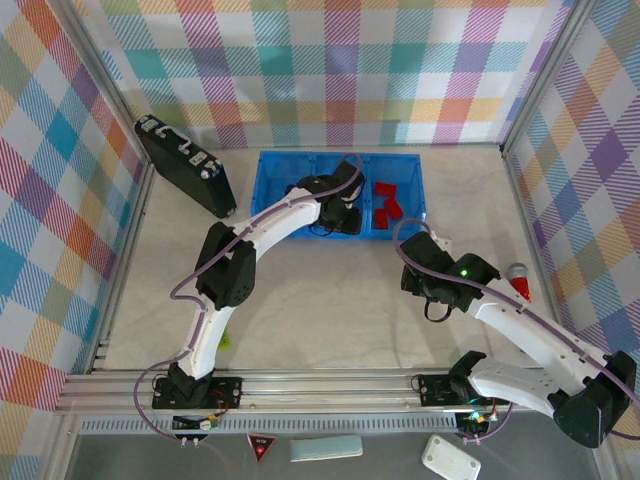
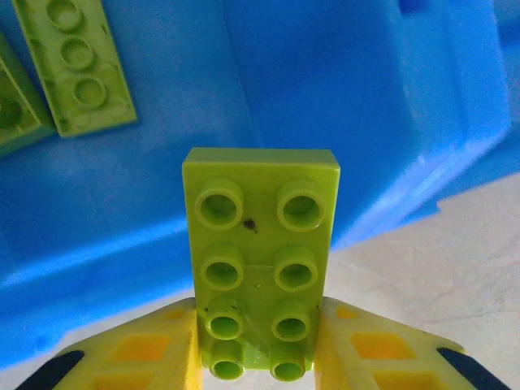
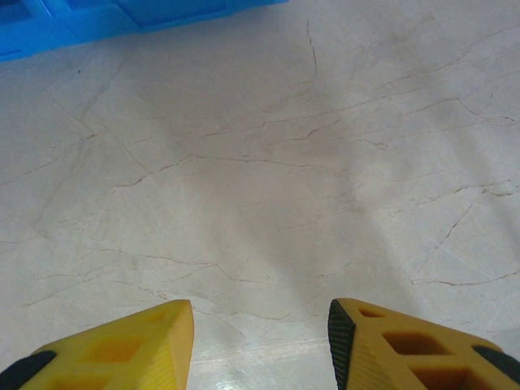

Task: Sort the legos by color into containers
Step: Place the lego in the container.

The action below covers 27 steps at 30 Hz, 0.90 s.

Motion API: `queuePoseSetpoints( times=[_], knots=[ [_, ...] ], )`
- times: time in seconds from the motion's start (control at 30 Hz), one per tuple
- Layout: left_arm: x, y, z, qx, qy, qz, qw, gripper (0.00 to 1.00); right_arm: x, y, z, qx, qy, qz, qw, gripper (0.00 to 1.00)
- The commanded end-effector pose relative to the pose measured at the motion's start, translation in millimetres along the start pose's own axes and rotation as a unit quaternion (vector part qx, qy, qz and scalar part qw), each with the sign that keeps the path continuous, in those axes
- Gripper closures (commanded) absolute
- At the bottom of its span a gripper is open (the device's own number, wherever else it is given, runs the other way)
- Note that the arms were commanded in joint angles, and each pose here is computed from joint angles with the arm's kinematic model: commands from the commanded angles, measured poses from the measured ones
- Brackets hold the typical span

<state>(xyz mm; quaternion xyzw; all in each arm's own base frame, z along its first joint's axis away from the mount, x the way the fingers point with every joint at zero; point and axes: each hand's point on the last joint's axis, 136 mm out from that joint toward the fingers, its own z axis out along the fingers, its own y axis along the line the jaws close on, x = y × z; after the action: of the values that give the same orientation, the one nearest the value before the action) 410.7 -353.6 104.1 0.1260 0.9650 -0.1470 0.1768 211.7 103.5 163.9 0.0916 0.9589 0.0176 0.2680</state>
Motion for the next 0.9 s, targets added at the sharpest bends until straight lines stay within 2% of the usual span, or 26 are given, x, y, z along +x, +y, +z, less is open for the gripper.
queuePoseSetpoints(
  times=[0.0,0.43,0.63,0.87],
  knots=[
    [-22.3,-1.8,1.0,0.026,-0.019,-0.002,0.999,0.65,-8.0,-4.3,-11.1,0.003,-0.012,0.017,1.000,0.51],
    [-68.5,16.6,25.7,0.045,-0.053,-0.028,0.997,0.65,-7.9,-5.0,-15.1,0.001,-0.009,0.024,1.000,0.51],
    [-70.9,23.9,40.5,0.051,-0.051,-0.033,0.997,0.65,-6.2,-6.7,-15.2,0.001,-0.009,0.026,1.000,0.51],
    [-70.3,16.1,52.4,0.078,-0.048,-0.029,0.995,0.64,-5.4,-5.9,-14.0,0.001,-0.006,0.027,1.000,0.51]
  ],
)
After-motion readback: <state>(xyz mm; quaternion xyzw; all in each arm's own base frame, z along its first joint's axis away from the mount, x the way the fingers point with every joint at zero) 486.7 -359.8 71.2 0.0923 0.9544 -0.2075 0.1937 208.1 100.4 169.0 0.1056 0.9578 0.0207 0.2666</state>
